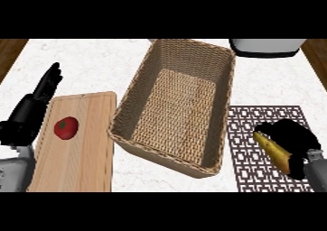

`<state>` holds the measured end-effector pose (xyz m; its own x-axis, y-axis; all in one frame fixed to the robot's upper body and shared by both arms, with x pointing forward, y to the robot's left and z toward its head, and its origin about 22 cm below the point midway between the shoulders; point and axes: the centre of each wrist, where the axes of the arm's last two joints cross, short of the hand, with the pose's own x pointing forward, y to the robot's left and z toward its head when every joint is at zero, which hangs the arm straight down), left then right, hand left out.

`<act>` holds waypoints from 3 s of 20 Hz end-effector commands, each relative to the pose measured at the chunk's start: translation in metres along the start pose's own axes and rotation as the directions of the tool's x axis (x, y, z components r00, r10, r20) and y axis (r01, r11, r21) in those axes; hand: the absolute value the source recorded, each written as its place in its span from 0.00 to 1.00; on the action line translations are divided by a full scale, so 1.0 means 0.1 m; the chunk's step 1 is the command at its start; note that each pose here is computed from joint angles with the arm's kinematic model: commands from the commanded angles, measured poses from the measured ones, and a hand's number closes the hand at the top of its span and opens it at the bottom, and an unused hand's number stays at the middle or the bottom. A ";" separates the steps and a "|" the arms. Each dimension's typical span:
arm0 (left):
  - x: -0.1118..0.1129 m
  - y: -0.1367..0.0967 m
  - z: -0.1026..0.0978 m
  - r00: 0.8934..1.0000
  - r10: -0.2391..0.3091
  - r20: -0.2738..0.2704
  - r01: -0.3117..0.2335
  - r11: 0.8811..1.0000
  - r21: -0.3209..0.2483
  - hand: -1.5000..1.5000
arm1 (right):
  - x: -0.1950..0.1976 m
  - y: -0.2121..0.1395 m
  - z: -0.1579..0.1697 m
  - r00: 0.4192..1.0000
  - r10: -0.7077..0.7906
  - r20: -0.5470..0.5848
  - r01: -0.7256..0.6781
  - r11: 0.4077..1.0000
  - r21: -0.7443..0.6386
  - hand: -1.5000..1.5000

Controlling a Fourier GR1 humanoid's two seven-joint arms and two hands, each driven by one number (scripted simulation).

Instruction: Pick the pear from the placemat and place it in the basket

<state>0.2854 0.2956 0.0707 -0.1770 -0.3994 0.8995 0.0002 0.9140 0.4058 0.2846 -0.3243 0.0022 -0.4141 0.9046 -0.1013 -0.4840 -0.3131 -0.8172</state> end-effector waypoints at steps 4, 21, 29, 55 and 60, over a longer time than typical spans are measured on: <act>0.01 0.07 0.07 1.000 -0.010 -0.017 0.010 1.000 0.007 0.50 | -0.37 0.30 0.24 0.785 -0.418 -0.458 0.346 0.908 -0.235 1.00; 0.02 0.10 0.03 1.000 0.002 -0.019 -0.002 1.000 0.016 0.50 | -0.11 -1.25 1.01 0.703 -0.667 0.246 0.503 0.223 -0.835 1.00; 0.06 0.00 -0.06 1.000 -0.006 0.003 0.006 1.000 -0.005 0.50 | 0.41 -2.26 1.59 0.715 -0.608 0.346 0.573 0.225 -0.788 1.00; 0.04 0.01 -0.13 1.000 -0.001 0.001 0.001 1.000 -0.008 0.50 | 1.68 -3.53 0.67 0.726 -0.687 0.039 0.588 0.590 -0.554 1.00; 0.10 -0.12 0.03 1.000 -0.007 -0.005 0.007 1.000 -0.018 0.50 | 1.52 -3.54 0.53 0.796 -0.593 -0.122 0.443 0.707 -0.551 1.00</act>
<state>0.2848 0.2902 0.0743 -0.1822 -0.4019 0.8974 0.0081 0.9120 0.4101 0.3418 -0.0886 0.3078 -0.0604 0.8696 0.4901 -0.0654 0.4865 -0.8712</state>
